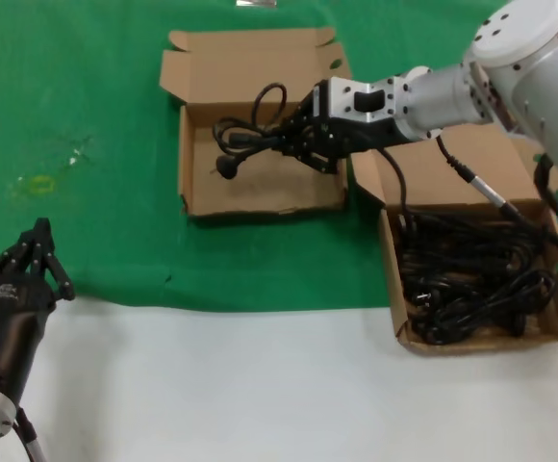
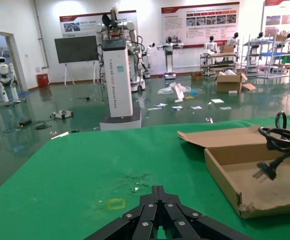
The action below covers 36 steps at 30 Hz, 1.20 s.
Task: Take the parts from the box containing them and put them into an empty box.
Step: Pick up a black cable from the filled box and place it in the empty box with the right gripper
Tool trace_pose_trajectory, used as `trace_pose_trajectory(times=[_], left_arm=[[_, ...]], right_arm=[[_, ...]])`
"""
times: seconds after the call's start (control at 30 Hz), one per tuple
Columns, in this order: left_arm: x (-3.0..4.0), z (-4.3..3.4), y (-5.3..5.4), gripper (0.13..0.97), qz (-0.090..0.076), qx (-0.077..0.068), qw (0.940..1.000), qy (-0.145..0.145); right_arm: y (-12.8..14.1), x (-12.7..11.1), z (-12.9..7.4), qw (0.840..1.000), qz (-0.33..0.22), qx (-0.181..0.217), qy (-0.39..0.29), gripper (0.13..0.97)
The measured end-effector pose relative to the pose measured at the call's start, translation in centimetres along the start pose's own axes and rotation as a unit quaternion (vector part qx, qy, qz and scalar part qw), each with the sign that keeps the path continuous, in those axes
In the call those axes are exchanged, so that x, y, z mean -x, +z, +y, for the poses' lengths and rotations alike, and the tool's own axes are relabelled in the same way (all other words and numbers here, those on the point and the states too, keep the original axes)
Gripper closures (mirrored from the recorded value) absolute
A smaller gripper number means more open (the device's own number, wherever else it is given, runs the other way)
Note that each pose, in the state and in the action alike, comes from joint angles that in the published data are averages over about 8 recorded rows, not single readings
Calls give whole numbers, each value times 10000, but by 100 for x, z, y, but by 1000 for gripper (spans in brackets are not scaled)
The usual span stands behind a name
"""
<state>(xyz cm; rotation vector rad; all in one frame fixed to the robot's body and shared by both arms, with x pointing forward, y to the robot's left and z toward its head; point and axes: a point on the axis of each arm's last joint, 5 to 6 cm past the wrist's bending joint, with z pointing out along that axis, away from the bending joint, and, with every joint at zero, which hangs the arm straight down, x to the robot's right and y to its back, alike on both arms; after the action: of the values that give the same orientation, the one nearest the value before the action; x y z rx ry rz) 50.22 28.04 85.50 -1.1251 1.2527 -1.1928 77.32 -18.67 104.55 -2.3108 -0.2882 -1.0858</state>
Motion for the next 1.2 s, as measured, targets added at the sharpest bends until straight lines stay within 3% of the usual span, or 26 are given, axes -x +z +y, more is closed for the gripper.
trace_pose_trajectory(times=[0.47, 1.2], left_arm=[[0, 0, 0, 953, 0, 0, 10000, 0], [0, 0, 0, 953, 0, 0, 10000, 0]], right_arm=[[221, 200, -18, 9988, 482, 91, 36, 884], [358, 382, -20, 9975, 697, 39, -95, 866]])
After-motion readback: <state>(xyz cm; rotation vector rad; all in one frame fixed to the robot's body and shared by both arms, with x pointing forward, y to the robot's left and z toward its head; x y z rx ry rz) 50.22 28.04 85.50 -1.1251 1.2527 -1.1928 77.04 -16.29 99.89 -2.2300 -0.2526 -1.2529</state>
